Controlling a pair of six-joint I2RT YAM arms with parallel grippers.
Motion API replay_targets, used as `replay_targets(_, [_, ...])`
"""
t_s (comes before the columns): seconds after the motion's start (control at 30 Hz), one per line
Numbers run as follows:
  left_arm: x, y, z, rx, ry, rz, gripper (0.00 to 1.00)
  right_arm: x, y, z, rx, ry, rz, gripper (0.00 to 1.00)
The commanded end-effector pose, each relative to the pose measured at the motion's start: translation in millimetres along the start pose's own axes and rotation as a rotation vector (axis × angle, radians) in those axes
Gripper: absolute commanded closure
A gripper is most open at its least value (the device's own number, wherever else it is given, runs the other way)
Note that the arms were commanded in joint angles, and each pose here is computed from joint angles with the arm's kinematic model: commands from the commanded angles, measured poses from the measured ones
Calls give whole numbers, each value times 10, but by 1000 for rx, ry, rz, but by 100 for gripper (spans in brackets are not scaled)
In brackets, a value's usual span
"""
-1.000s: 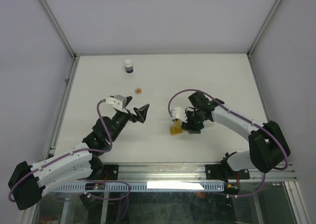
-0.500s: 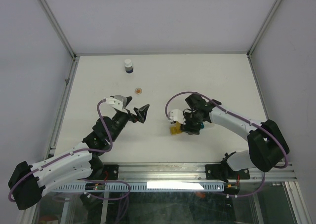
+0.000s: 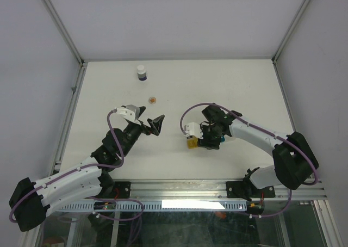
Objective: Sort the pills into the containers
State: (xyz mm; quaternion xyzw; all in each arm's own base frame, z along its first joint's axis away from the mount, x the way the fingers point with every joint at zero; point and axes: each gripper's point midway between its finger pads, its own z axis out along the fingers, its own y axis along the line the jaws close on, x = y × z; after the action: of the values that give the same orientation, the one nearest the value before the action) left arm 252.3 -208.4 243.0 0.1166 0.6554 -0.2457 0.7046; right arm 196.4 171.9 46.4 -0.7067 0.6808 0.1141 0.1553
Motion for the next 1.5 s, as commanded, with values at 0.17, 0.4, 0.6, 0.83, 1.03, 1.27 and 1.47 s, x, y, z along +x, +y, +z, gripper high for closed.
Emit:
replay_targets(0.17, [-104, 23, 6, -14, -38, 5, 1, -178, 52, -82, -55, -54, -20, 91])
replay_targets(0.4, [-102, 23, 1, -13, -39, 4, 1, -145, 0, -66, -31, -35, 3, 91])
replay_targets(0.6, [-106, 22, -7, -11, -42, 3, 1, -188, 133, -81, -111, -57, -4, 91])
replay_targets(0.83, [-106, 24, -7, -12, -42, 2, 1, -128, -42, -86, -15, -23, 10, 91])
replay_targets(1.03, [-103, 21, -6, -11, -41, 3, 1, -109, -87, -97, 12, -10, 13, 91])
replay_targets(1.27, [-98, 24, -2, -13, -39, 4, 1, -39, -184, -84, 65, 36, 15, 91])
replay_targets(1.47, [-102, 24, 2, -14, -38, 4, 1, -44, -171, -73, 58, 31, 9, 91])
